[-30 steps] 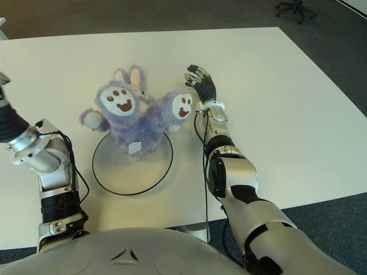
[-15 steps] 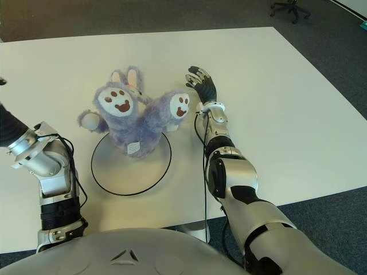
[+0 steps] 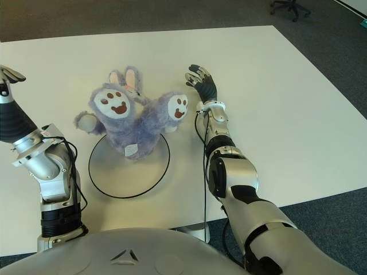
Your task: Put the doll into the plate.
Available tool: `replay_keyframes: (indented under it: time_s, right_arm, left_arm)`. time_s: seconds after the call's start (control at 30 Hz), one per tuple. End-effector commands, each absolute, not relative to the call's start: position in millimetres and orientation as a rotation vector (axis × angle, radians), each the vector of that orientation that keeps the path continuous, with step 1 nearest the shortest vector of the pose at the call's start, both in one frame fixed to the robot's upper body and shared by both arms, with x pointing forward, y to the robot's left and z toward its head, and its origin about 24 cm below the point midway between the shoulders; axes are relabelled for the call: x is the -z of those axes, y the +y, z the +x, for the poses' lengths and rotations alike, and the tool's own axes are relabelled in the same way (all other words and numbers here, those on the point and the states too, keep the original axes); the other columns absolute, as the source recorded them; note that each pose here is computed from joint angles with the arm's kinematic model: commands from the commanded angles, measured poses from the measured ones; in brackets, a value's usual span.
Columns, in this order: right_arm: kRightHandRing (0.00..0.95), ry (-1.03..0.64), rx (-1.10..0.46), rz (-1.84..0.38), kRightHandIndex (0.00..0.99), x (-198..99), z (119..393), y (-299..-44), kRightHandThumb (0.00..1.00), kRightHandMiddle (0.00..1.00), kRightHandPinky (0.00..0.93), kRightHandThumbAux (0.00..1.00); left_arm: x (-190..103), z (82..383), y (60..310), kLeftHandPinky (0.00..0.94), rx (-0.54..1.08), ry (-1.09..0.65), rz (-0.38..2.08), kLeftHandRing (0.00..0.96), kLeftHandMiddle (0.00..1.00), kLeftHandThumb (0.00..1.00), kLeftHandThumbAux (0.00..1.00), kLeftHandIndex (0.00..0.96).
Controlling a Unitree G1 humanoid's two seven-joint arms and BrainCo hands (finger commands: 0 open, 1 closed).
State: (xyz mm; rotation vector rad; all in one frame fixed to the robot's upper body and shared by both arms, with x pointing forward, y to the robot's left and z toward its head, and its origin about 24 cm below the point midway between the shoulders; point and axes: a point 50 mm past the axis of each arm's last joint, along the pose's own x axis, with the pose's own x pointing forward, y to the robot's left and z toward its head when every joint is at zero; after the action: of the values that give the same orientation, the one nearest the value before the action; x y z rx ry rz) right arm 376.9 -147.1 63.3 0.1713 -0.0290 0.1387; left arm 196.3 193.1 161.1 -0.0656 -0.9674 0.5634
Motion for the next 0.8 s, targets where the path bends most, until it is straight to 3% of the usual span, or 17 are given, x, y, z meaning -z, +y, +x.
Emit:
replay_keyframes:
  time_s: [0.03,0.27,0.8]
  right_arm:
    - [0.24,0.075,-0.125,0.186,0.217,-37.0,365.4,-148.2,0.424,0.192,0.311,0.78]
    - [0.237,0.075,-0.126,0.195,0.217,-37.1,365.5,-148.0,0.44,0.195,0.307,0.778]
    - [0.236,0.077,-0.127,0.197,0.218,-37.5,366.1,-146.9,0.442,0.196,0.307,0.779]
  left_arm:
    - [-151.0,197.9,192.9,0.561,-0.56,-0.913,-0.049,0.662,0.711,0.705,0.696,0.43]
    - [-149.0,204.4,195.6,0.527,-0.57,-0.902,-0.015,0.615,0.668,0.699,0.698,0.431]
    - [-148.3,206.9,197.1,0.526,-0.573,-0.901,-0.014,0.614,0.667,0.699,0.698,0.431]
